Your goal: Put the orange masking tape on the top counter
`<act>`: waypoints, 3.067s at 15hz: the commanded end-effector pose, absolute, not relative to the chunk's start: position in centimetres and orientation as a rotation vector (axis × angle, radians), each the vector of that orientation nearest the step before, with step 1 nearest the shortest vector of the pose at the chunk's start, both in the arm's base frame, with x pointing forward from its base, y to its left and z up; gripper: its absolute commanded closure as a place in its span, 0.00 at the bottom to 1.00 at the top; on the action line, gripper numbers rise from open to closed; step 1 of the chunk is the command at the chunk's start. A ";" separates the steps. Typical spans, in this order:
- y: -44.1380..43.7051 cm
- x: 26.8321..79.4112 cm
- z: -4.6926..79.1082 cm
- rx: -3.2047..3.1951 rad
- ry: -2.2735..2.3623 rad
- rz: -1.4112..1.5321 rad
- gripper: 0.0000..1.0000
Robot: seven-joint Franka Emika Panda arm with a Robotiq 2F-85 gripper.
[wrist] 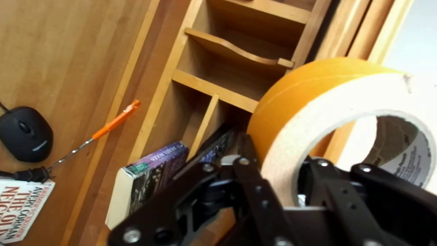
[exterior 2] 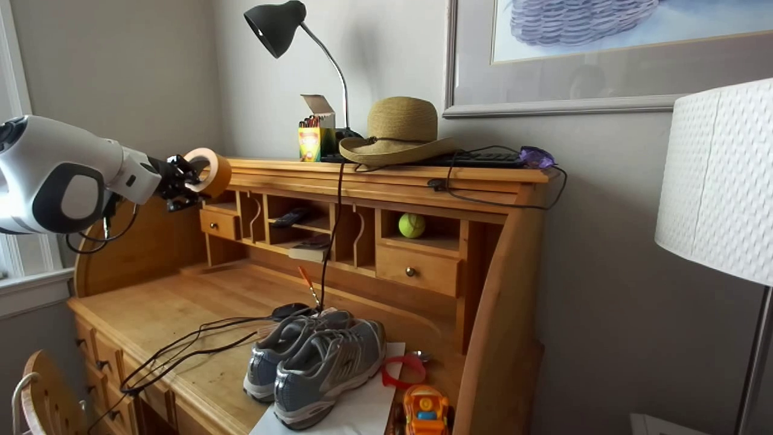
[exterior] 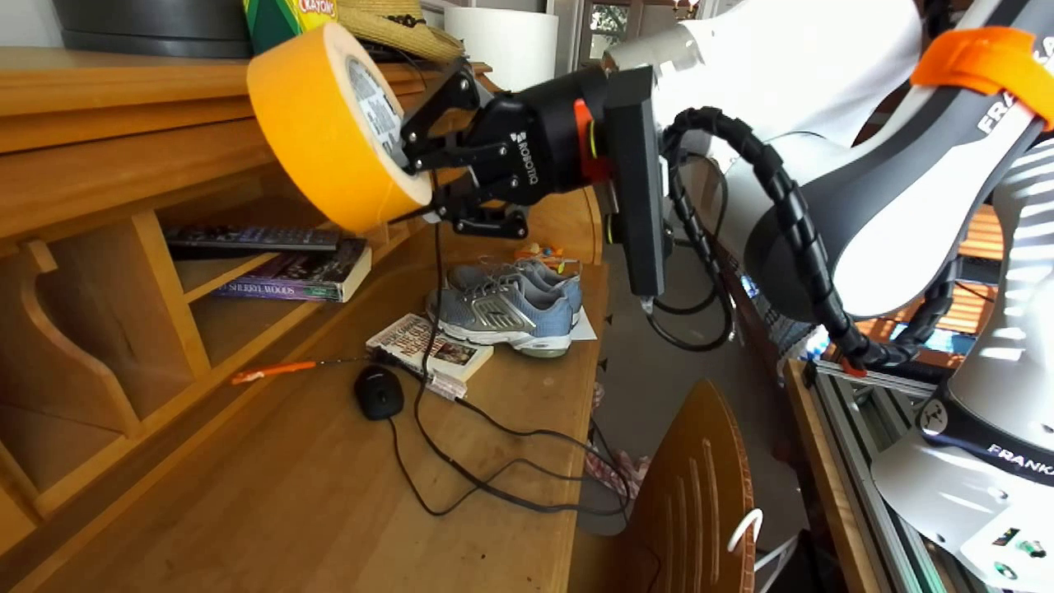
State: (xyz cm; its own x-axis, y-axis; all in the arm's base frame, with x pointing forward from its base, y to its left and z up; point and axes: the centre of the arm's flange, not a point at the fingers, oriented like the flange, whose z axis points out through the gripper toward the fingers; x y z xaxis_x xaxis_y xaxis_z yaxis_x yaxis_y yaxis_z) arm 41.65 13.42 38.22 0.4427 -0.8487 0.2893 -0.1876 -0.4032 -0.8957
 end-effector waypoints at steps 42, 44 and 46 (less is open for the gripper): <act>6.1 58.6 53.1 -2.190 0.738 -1.598 0.93; 7.0 58.4 52.3 -2.254 0.624 -1.569 0.93; 8.7 58.2 52.0 -2.280 0.543 -1.561 0.93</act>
State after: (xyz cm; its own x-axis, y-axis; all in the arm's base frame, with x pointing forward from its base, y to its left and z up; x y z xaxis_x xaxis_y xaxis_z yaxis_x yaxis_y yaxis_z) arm 58.13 4.44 51.03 0.3098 -0.5296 0.7897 -0.1655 -0.8479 -0.5037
